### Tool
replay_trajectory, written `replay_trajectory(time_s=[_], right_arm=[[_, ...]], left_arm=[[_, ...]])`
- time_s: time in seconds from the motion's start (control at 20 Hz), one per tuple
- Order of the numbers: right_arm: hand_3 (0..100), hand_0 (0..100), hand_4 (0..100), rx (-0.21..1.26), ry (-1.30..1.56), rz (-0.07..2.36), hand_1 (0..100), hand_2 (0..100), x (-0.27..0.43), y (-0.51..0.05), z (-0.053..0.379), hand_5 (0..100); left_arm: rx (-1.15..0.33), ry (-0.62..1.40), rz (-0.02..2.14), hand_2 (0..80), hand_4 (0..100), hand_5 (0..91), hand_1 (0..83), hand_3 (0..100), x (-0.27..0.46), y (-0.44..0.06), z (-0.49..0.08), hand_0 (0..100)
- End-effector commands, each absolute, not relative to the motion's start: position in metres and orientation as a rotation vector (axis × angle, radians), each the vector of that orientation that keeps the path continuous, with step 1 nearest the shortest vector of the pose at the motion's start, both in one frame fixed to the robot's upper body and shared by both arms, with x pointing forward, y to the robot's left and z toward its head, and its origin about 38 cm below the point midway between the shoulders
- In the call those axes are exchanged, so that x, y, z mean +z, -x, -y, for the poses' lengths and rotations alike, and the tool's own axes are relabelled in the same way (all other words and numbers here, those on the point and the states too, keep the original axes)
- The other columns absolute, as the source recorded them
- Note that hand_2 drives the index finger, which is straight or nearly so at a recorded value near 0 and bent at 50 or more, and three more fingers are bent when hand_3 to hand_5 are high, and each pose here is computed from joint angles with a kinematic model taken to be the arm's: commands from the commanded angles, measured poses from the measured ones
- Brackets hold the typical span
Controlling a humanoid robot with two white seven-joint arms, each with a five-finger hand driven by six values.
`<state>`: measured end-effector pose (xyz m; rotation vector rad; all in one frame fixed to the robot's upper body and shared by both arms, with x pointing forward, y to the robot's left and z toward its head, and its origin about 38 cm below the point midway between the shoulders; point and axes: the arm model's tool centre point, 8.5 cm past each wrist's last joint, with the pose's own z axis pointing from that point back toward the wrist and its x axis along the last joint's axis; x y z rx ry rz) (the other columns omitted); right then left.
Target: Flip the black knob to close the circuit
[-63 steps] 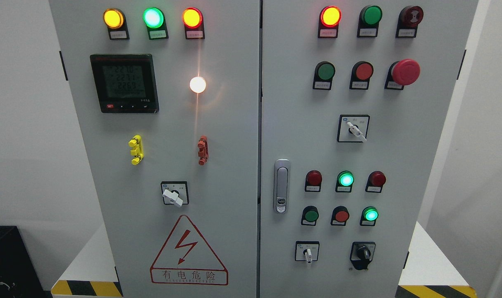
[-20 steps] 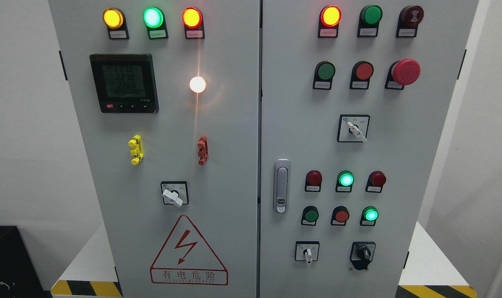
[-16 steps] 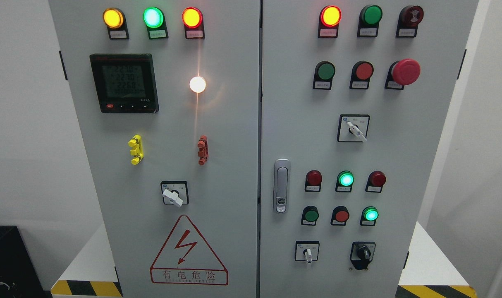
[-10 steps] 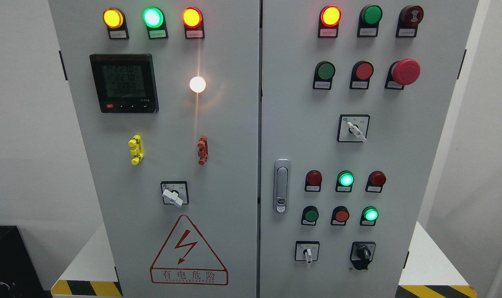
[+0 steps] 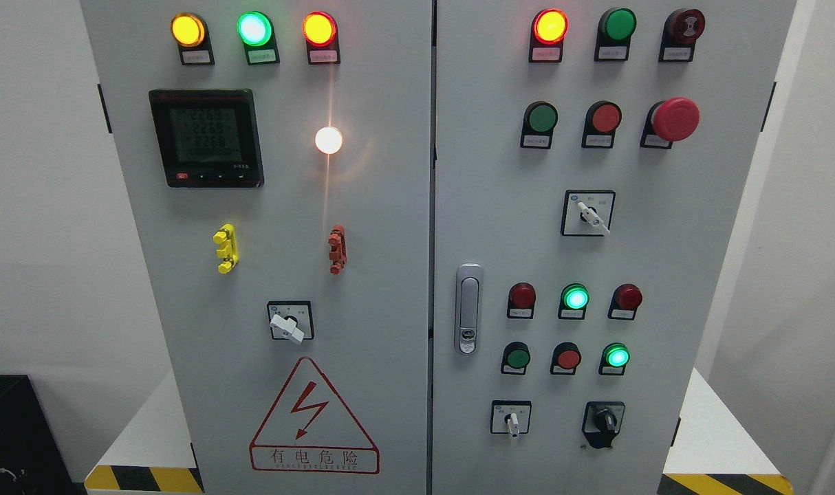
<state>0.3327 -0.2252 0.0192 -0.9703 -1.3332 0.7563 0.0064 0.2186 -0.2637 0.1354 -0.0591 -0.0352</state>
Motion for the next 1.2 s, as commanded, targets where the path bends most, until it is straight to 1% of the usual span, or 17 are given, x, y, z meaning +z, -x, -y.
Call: replay_trajectory(time_s=[0.0,0.45,0.75,1.15], right_arm=[[99,0,86,0.703,1.069,1.385,0,80,0.057,-0.354,0.241,86],[100,0,87,0.687,1.154,1.404,0,81,0.085,-0.371,0.246,86],[100,0,87,0.657,1.170,1.413,0,82,0.103,-0.390,0.251,86],[100,0,87,0.630,1.175,1.403,0,82,0.115,-0.399,0.256,87]], left_arm=[[-0.032,-0.131,0.066,0.0,0,0.0,55.6,0,-0.264,-0.002,-0.217,12],[-0.032,-0.131,0.066,0.0,0,0.0,55.6,0,-0.264,-0.002,-0.217,12],[-0.032,-0.131,0.066,0.0,0,0.0,55.6,0,-0.264,-0.002,-0.217,12],[-0.032,-0.131,0.066,0.0,0,0.0,55.6,0,-0.264,-0.002,-0.217,12]])
